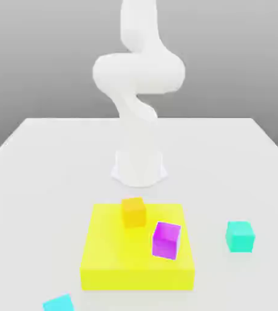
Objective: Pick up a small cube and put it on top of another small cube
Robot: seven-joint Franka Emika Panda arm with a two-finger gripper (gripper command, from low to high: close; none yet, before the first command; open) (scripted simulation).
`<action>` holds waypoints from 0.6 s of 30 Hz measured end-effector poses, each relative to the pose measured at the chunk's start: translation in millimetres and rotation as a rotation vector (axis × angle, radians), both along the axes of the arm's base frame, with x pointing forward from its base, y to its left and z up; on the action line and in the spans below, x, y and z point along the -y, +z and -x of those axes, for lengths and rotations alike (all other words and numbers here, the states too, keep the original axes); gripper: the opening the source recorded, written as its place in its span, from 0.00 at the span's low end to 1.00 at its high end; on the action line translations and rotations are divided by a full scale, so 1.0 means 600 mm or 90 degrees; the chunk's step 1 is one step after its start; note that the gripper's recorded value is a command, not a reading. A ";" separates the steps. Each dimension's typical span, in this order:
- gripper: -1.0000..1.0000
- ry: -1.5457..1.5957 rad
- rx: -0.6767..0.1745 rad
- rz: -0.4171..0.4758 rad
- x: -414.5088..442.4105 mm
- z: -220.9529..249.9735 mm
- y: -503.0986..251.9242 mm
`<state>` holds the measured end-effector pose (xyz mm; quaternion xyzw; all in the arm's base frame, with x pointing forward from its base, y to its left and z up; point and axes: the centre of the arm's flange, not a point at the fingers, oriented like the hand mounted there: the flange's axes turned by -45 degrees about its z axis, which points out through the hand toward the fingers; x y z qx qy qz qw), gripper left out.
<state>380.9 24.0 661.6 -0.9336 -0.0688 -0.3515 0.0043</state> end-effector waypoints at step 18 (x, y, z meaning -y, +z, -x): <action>0.50 0.716 -0.297 0.292 -0.348 0.035 -0.662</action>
